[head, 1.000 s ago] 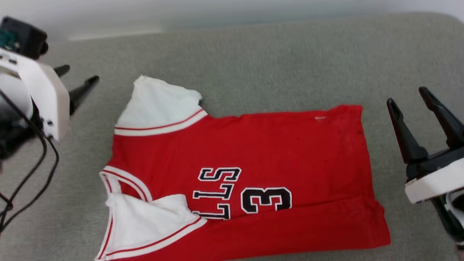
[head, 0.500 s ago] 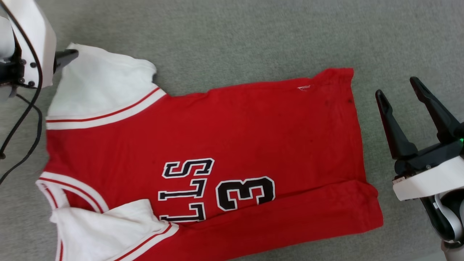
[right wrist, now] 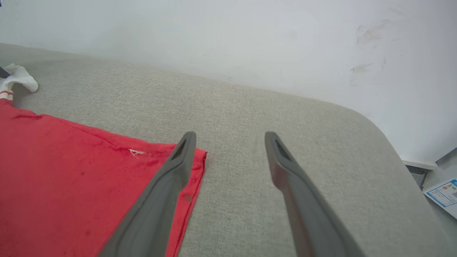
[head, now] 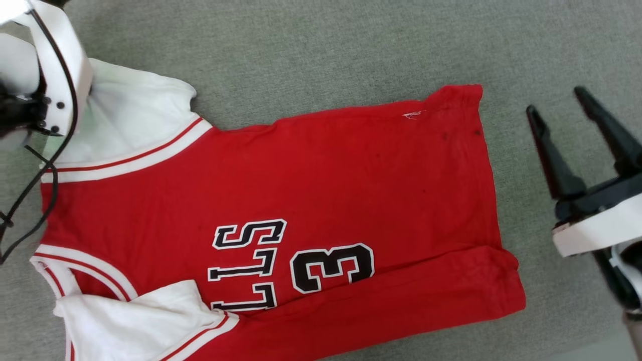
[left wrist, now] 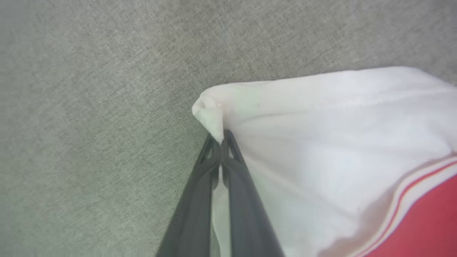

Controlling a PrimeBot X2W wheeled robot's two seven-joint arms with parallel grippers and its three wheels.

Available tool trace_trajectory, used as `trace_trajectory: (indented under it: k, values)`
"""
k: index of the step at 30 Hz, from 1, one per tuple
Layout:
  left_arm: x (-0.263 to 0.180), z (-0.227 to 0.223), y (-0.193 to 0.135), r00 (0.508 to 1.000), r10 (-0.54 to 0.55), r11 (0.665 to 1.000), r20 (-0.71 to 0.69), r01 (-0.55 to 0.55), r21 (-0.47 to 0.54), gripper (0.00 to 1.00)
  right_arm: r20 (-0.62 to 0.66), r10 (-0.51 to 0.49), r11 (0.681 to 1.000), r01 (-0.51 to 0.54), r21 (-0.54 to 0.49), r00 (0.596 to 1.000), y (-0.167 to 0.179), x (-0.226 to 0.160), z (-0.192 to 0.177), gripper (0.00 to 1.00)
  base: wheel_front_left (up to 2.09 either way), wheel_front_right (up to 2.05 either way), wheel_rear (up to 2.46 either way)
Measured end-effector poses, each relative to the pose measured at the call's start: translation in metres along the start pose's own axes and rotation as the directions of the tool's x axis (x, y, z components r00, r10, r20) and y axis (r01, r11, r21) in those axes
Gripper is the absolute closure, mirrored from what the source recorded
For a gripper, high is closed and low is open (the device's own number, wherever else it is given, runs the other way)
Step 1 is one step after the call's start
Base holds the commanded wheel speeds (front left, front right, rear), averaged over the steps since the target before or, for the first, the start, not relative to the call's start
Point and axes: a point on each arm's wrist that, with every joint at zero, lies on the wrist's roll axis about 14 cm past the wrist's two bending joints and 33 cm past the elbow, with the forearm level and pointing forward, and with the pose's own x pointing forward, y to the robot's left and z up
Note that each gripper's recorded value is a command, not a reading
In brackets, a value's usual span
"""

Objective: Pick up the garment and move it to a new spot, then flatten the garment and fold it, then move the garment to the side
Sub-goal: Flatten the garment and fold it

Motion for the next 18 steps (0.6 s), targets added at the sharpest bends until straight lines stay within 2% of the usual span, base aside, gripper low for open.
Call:
trace_trajectory:
  k: [6, 11, 15, 18]
  values:
    - [-0.024, 0.010, -0.008, 0.996, 0.010, 0.999, 0.085, -0.014, 0.050, 1.00, -0.008, 0.065, 0.987, -0.066, -0.147, 0.998, -0.006, 0.016, 0.036, 0.00, 0.00, 0.00, 0.00]
    - [-0.050, 0.017, -0.020, 0.986, -0.001, 0.996, 0.169, -0.015, 0.089, 1.00, -0.219, 0.148, 0.948, -0.202, -0.248, 0.964, 0.005, 0.029, 0.040, 0.00, 0.00, 0.00, 0.00]
    - [-0.067, 0.016, -0.025, 0.976, -0.004, 0.995, 0.217, -0.019, 0.102, 1.00, -0.420, 0.189, 0.905, -0.324, -0.276, 0.888, 0.018, 0.034, 0.032, 0.00, 0.00, 0.00, 0.00]
    - [-0.077, 0.012, -0.026, 0.970, 0.000, 0.993, 0.242, -0.029, 0.116, 1.00, -0.580, 0.196, 0.877, -0.406, -0.256, 0.791, 0.027, 0.033, 0.015, 0.00, 0.00, 0.00, 0.00]
